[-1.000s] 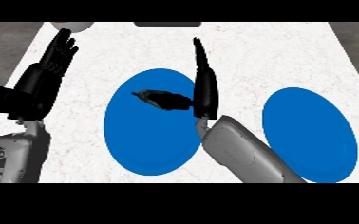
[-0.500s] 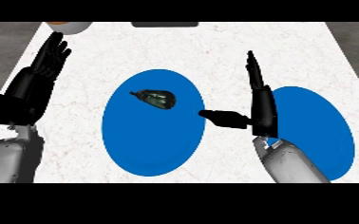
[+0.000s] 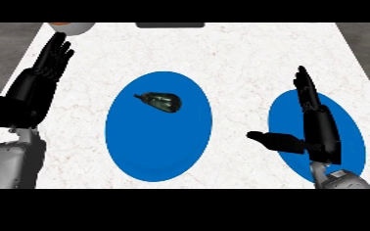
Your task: Pick the eggplant from the plate and place it in the plate
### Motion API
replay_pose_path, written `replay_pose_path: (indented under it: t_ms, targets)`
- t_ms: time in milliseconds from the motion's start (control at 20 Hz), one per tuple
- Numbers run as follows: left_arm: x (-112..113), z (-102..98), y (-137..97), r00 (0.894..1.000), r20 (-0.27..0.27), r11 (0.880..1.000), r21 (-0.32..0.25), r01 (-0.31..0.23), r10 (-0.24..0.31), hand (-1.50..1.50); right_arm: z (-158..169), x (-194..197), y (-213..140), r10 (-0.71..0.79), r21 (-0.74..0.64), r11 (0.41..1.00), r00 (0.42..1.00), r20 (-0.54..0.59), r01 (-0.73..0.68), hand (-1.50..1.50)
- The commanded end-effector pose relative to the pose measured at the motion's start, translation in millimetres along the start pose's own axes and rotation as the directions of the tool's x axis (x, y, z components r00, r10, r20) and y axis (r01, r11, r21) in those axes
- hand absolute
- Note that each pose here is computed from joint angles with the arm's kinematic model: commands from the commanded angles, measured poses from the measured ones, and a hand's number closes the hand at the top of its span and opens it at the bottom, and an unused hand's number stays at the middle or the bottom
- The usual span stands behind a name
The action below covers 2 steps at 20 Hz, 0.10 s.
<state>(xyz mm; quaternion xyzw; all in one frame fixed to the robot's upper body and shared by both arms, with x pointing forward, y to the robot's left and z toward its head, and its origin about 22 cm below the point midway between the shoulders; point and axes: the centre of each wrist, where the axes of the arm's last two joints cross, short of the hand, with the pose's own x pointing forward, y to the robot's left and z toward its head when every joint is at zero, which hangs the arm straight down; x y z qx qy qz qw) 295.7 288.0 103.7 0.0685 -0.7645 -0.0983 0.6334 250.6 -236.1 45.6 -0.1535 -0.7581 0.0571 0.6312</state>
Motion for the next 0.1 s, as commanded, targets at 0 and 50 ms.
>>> replay_pose_path:
  t_ms: [0,50]
  targets:
    - [-2.7,-3.4,2.1,1.000,-0.004,1.000,-0.008,-0.008,0.008,0.00,10.1,0.0,-27.2,0.021,-0.042,0.999,1.000,0.022,-0.020,-1.50]
    - [9.2,10.8,-10.5,1.000,-0.011,1.000,-0.014,-0.006,0.006,0.00,4.5,-10.6,-47.3,0.074,-0.035,0.997,0.997,0.029,-0.073,-1.50]
